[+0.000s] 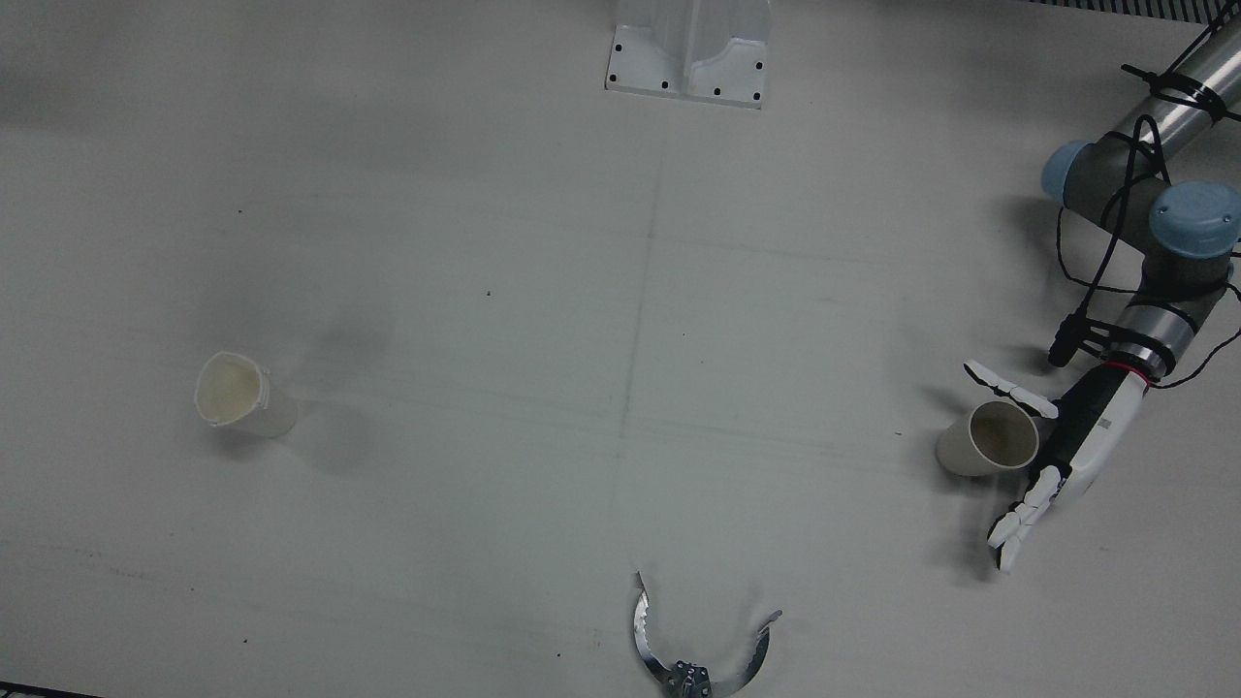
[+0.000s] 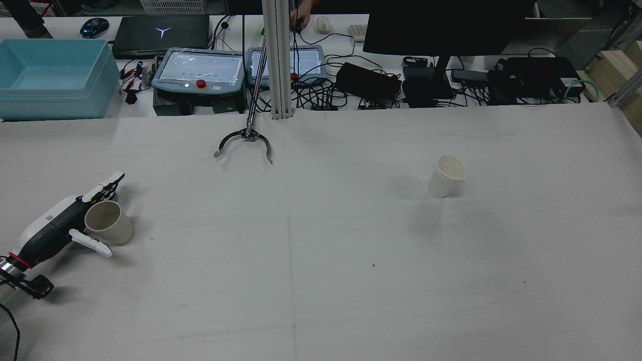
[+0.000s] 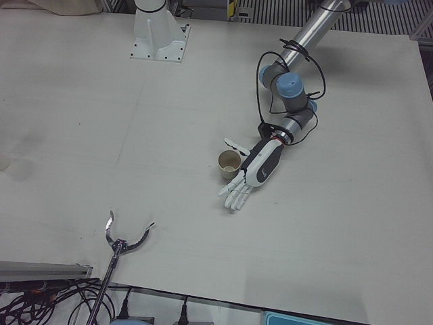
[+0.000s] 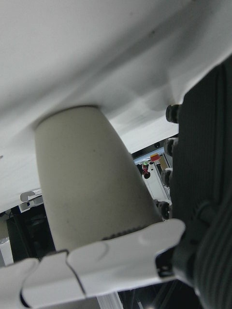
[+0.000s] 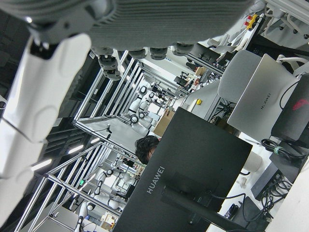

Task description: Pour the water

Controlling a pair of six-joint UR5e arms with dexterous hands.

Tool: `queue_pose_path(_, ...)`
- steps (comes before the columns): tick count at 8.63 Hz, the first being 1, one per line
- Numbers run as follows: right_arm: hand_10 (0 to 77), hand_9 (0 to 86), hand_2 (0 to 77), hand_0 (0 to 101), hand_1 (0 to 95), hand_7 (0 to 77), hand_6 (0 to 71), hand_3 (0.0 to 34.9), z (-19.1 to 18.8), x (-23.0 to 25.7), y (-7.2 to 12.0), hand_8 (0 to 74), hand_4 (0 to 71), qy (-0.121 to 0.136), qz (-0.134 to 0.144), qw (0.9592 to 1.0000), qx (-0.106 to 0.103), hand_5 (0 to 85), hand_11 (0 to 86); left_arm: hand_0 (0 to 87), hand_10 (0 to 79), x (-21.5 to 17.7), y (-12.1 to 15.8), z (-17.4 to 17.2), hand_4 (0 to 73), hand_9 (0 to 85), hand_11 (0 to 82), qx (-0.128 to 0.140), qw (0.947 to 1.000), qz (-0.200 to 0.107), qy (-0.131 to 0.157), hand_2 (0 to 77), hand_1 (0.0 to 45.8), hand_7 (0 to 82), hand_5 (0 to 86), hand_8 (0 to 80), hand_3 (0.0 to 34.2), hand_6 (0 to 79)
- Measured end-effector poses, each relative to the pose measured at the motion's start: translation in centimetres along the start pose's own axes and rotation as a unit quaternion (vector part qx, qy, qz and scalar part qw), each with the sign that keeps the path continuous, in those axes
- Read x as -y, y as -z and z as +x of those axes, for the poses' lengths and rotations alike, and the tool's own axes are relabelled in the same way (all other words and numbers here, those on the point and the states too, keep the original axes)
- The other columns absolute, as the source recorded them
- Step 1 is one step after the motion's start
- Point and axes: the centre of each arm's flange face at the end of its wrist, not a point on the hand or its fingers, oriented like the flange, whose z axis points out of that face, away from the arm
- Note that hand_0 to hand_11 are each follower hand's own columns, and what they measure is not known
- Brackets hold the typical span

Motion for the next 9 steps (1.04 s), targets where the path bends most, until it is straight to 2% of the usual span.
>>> queue_pose_path(2,0.5,3.3,1.6,48,13.6,1.1,0.5,0.0,-0.02,-0.02,-0.01,0.5,3.8,0.000,0.000,1.0000,0.000,6.0,2.2,54.5,0.5,0.02,0.09,0.04,8.7,1.1,4.4,0.002,1.0000,0.002,0.000,1.1,14.7,1.1,11.4,0.5,9.2,0.0)
queue_pose_path(3,0.0,3.3,1.6,48,13.6,1.1,0.5,0.0,-0.03,-0.04,-0.01,0.5,0.5,-0.001,0.000,1.0000,0.000,6.0,2.2,54.5,1.6,-0.05,0.09,0.06,19.1,1.1,4.4,0.002,1.0000,0.003,0.000,1.1,14.7,1.1,32.2,0.5,0.0,0.0)
queue_pose_path(4,0.5,3.3,1.6,48,13.1,1.1,0.5,0.0,-0.04,-0.05,-0.01,0.5,2.7,-0.001,0.000,1.0000,0.000,6.0,1.6,56.1,1.6,-0.13,0.09,0.09,21.8,1.1,4.4,0.003,1.0000,0.003,0.000,1.1,15.8,1.1,33.8,0.5,0.0,0.0)
queue_pose_path(5,0.0,3.3,1.6,48,13.1,1.1,0.5,0.0,-0.03,-0.03,-0.01,0.5,2.7,-0.001,0.000,1.0000,0.000,6.0,1.6,60.9,1.6,-0.27,0.06,0.16,26.2,1.1,4.4,0.003,1.0000,0.004,-0.001,0.5,22.4,1.1,40.4,0.5,0.0,0.0)
queue_pose_path(6,0.5,3.3,1.6,48,13.1,1.1,0.5,0.0,-0.01,-0.02,-0.01,0.5,2.7,-0.001,0.000,1.0000,0.000,6.0,1.6,60.9,3.8,-0.44,0.03,0.26,26.2,1.1,7.1,0.005,1.0000,0.006,-0.002,0.5,22.4,1.1,40.4,0.5,0.0,0.0)
queue_pose_path(7,0.5,3.3,1.6,48,13.1,1.1,0.5,0.0,0.02,-0.01,-0.02,0.5,2.7,-0.001,0.000,1.0000,0.000,6.0,1.6,66.3,3.8,-0.54,0.03,0.33,28.9,1.1,7.1,0.006,0.9999,0.008,-0.003,0.0,27.8,4.4,43.1,0.5,0.0,0.0)
queue_pose_path(8,0.5,3.3,1.6,48,13.1,1.1,0.5,0.0,0.05,0.01,-0.02,0.5,2.7,0.000,0.000,1.0000,-0.001,6.0,2.2,60.6,5.4,-0.58,0.04,0.37,35.5,1.1,10.9,0.007,0.9999,0.010,-0.003,0.0,26.7,8.2,47.5,0.5,0.0,3.8)
queue_pose_path(9,0.5,3.3,1.6,48,13.1,1.1,0.5,0.0,0.11,0.12,-0.04,0.5,2.7,0.000,0.001,1.0000,-0.001,6.0,2.2,60.6,5.4,-0.64,0.07,0.40,35.5,1.1,10.9,0.008,0.9999,0.013,-0.004,0.0,26.7,8.2,47.5,0.5,0.0,3.8)
